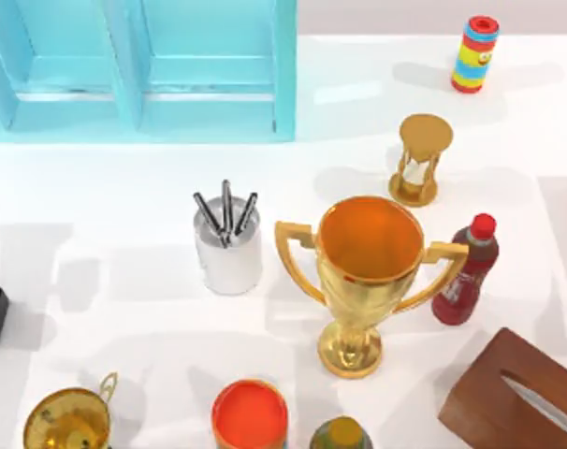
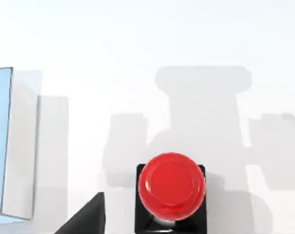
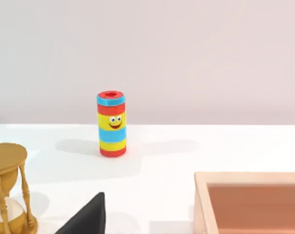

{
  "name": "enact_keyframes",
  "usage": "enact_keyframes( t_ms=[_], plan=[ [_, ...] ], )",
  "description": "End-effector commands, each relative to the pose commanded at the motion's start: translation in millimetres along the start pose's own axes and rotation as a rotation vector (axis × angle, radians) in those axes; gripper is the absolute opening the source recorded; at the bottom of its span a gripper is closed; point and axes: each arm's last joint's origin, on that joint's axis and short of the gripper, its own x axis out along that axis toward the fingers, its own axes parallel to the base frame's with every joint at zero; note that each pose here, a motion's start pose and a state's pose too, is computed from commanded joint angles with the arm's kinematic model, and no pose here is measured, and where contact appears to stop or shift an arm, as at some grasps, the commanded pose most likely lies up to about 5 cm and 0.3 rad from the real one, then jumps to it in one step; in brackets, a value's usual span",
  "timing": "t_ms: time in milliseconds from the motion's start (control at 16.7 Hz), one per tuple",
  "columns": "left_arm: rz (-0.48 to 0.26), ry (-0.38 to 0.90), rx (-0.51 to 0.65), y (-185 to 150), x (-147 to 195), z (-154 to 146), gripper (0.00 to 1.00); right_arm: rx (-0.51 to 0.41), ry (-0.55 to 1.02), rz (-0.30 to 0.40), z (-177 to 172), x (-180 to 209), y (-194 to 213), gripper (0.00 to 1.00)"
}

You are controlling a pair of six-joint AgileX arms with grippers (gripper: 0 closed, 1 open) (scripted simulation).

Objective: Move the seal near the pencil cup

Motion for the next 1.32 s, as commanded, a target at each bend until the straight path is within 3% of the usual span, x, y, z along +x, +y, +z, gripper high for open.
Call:
enact_keyframes(
  t_ms=[360,600,1080,1320],
  plan=[
    [-0.031,0.504,0.009,16.4,53.7,66.4,1.00,0.000,0.000,0.000,0.0,0.0,0.0,1.00],
    [-0.054,0.708,0.009,24.6,86.2,85.9,1.00,0.000,0.000,0.000,0.0,0.0,0.0,1.00],
    [-0.063,0.759,0.012,25.3,95.6,88.7,1.00,0.000,0.000,0.000,0.0,0.0,0.0,1.00],
    [-0.063,0.770,0.008,24.9,120.5,69.3,1.00,0.000,0.000,0.000,0.0,0.0,0.0,1.00]
  ],
)
